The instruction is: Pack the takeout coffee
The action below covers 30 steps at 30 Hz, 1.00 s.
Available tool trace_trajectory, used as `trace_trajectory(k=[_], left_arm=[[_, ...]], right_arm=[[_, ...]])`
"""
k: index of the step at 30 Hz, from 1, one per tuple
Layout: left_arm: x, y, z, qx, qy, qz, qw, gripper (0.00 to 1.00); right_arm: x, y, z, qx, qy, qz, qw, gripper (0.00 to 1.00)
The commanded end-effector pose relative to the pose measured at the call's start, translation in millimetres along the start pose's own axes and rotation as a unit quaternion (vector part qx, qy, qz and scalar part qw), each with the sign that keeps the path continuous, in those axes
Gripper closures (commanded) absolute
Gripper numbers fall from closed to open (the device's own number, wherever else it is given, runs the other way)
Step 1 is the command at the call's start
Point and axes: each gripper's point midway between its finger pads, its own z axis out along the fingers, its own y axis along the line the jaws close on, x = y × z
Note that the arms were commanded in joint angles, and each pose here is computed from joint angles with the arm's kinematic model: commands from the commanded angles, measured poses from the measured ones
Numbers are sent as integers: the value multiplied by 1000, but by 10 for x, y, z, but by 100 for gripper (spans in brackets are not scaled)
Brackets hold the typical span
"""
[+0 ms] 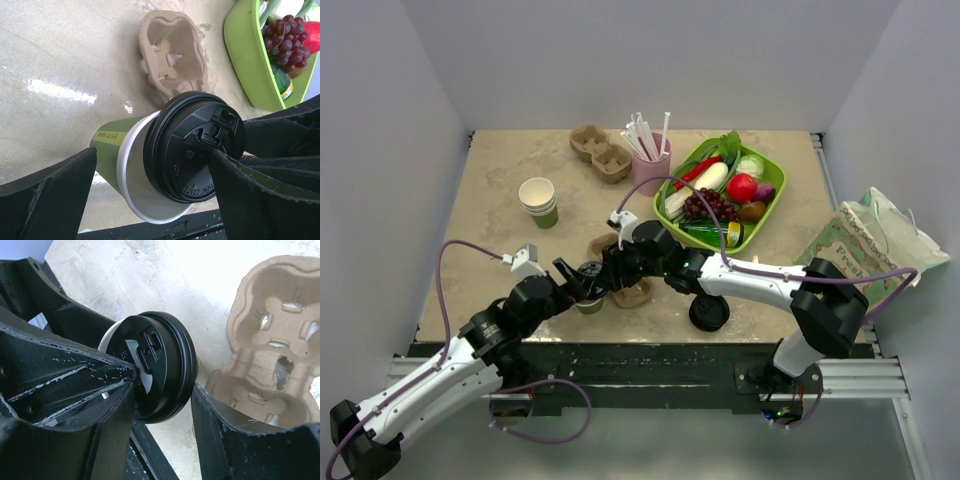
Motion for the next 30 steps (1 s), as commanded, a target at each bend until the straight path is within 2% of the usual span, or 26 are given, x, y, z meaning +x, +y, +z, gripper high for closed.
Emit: trace_trajectory(k=[1,7,19,30], left_arm=[[-26,-46,0,14,-7,-7,1000,1],[-23,-56,2,16,-6,-11,1000,2],[-27,-26,-28,13,-7,-27,1000,10],[-14,115,-45,-23,-5,-28,999,19]], right_arm=[[-78,235,-26,-48,2,-26,998,46],[-6,394,-26,-86,20,-29,996,43],[22,452,37,-74,29,-57,995,42],[32,453,-47,-65,31,-40,997,39]])
